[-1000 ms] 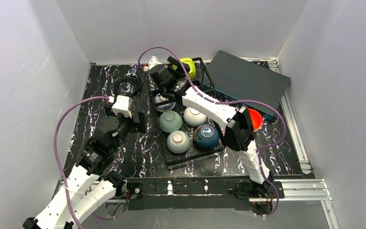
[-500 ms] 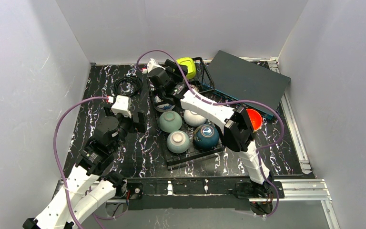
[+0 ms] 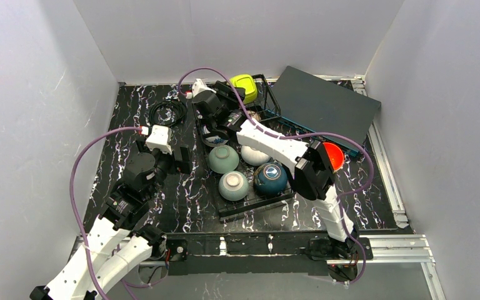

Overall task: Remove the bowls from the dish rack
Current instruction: Pick up the bowl from the dish rack.

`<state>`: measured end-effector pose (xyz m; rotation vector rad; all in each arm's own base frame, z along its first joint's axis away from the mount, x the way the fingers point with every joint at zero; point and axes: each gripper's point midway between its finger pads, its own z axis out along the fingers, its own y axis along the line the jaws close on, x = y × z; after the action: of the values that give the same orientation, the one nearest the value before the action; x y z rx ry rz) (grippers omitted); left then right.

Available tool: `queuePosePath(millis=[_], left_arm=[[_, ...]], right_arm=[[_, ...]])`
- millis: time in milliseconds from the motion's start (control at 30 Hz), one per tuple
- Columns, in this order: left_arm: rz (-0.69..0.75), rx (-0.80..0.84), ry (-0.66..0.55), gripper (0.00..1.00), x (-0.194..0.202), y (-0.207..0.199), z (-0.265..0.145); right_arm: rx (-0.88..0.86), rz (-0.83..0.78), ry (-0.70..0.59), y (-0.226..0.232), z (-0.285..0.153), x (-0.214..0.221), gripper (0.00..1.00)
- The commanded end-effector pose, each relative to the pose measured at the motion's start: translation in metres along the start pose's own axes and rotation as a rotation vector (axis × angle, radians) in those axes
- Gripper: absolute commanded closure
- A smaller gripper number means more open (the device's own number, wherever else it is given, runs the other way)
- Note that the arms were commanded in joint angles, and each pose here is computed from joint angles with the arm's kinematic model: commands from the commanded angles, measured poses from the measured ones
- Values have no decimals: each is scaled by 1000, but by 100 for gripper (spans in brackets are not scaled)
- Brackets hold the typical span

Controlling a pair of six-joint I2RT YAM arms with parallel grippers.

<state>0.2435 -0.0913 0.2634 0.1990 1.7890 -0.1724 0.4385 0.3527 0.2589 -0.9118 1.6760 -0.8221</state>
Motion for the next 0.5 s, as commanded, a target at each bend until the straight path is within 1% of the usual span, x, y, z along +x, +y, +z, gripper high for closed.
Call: queuePosePath(millis=[0,467], left_arm=[[1,-24,-18,2,-1,5,0],[1,-23,-22,2,-2,6,-1]], right_arm=[[-1,99,-62,-42,-21,-13,41],[-117,190,-129,-54,-41,-19,59]])
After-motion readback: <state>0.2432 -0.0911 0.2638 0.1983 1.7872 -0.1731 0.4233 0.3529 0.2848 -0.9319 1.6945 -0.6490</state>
